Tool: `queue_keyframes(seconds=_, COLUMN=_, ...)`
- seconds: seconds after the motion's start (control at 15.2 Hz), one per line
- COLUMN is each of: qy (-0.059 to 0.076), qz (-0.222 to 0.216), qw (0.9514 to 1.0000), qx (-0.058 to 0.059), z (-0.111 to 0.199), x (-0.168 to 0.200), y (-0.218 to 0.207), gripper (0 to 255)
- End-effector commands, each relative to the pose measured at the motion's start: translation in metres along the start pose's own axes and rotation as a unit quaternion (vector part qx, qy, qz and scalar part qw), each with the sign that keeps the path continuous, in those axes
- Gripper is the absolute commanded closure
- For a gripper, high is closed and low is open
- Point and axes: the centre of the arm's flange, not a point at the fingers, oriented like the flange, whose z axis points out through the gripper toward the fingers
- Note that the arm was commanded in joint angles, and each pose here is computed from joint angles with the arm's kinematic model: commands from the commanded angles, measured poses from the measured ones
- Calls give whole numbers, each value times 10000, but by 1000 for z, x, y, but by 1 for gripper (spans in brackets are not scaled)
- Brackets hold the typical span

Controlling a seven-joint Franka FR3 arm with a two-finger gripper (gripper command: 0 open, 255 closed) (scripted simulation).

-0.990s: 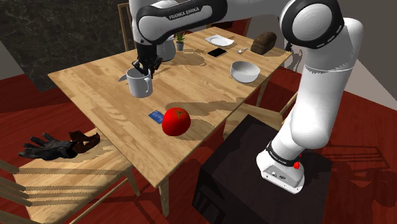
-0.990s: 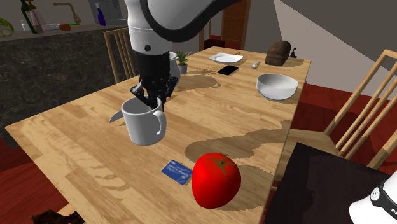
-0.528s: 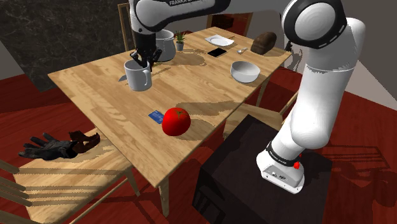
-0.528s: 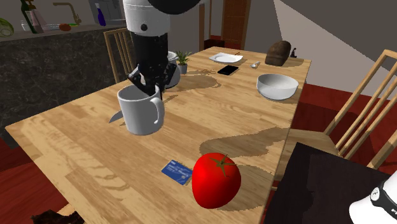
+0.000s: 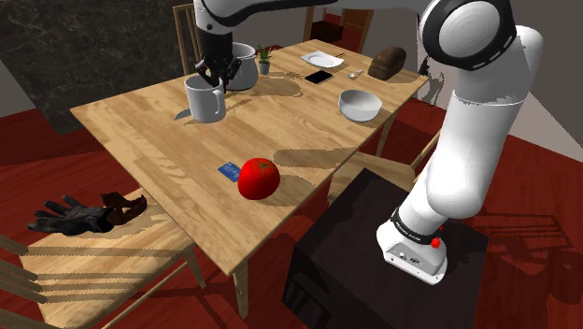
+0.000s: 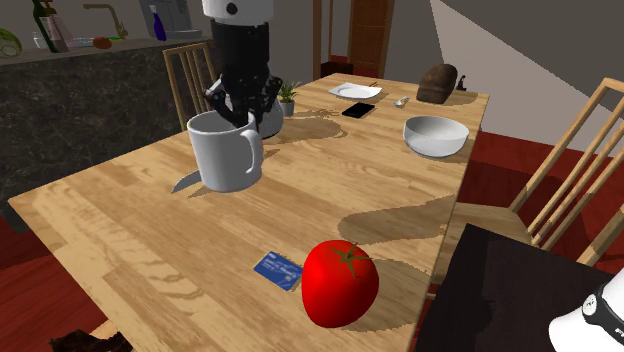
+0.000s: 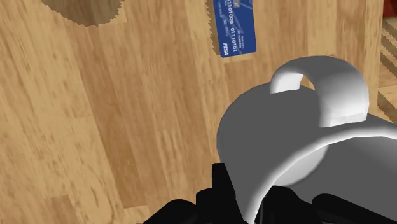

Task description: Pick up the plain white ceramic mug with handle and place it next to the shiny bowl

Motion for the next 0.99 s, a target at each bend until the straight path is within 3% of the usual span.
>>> queue_keyframes(seconds=0.0, qy=1, qz=-2, qw=10000, qx=1, z=0, x=9, y=26, gripper=255)
queue_keyframes(seconds=0.92, qy=1, qz=-2, qw=10000, qx=1, z=8, x=46, y=206, gripper=255)
